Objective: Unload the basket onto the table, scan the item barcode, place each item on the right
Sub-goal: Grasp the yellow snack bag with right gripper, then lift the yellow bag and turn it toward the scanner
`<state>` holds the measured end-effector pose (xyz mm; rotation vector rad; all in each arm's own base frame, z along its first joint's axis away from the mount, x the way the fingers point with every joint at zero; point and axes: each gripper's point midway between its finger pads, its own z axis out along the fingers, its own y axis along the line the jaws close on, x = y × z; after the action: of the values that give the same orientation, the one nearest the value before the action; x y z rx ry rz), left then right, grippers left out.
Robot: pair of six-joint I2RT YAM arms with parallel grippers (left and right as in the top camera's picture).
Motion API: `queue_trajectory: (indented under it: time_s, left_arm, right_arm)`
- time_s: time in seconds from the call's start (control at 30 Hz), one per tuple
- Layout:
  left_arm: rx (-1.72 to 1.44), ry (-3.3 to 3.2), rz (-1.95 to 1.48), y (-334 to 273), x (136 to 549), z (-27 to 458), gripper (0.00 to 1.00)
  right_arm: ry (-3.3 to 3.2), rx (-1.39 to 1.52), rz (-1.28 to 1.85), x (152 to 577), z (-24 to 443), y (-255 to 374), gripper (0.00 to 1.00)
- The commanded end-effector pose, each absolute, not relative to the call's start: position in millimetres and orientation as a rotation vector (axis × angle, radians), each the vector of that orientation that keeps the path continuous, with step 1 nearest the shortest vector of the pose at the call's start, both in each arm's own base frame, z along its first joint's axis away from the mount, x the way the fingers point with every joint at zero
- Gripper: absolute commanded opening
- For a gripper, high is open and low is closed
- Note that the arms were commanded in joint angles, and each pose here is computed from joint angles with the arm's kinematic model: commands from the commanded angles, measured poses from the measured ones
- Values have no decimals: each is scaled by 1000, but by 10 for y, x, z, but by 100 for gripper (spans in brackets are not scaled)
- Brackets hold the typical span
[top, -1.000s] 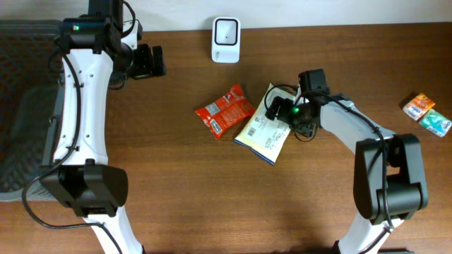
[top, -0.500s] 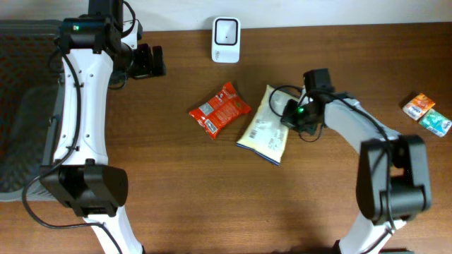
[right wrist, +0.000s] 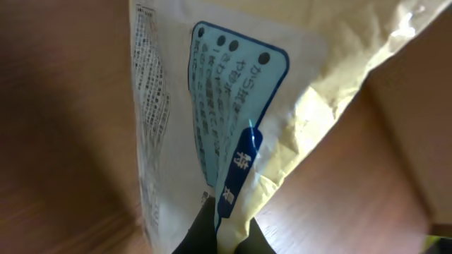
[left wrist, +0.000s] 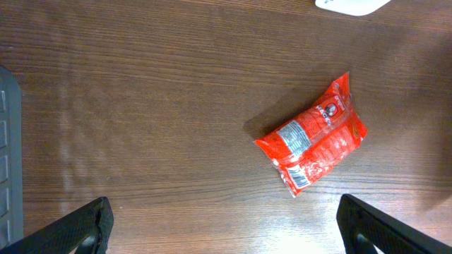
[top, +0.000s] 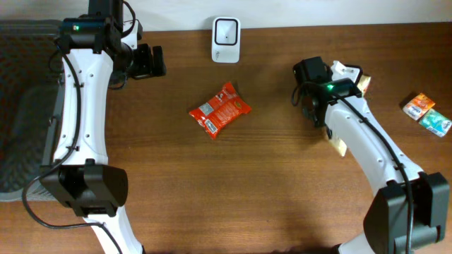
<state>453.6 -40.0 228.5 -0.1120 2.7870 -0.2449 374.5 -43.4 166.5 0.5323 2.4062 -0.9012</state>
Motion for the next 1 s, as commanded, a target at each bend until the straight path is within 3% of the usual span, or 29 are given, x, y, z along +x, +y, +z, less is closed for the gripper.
queue_trajectory:
  time_s: [0.0, 0.17, 0.4, 0.57, 0.63, 0.67, 0.83, 0.97]
  left_arm:
    - [-119, 2769, -243, -405, 4539, 2349, 99]
    - [-119, 2769, -243, -405, 4539, 2349, 99]
    - [-119, 2769, -243, -405, 4539, 2349, 99]
    - [-119, 2769, -243, -405, 4539, 2349, 99]
    - [-119, 2769, -243, -405, 4539, 2349, 99]
    - [-119, 2769, -243, -405, 4538, 2349, 99]
    - [-119, 2769, -243, -405, 4539, 2349, 99]
    - [-119, 2769, -243, -405, 4539, 2349, 99]
  right_arm:
    - [2149, 564, -1157, 3765, 2088, -684, 4]
    - [2171, 523, -1092, 3951, 1999, -605, 4]
    - [2470, 347, -1010, 4072, 1004, -219, 4]
    - [2573, 137, -738, 4090, 678, 704, 11]
    - [2599, 70, -616, 4063, 615, 1047, 33]
    - [2619, 32, -530, 4039, 574, 1255, 49]
    - [2699, 28, -286, 4074, 651, 1555, 76]
    - [2740, 156, -264, 4249, 923, 1156, 96]
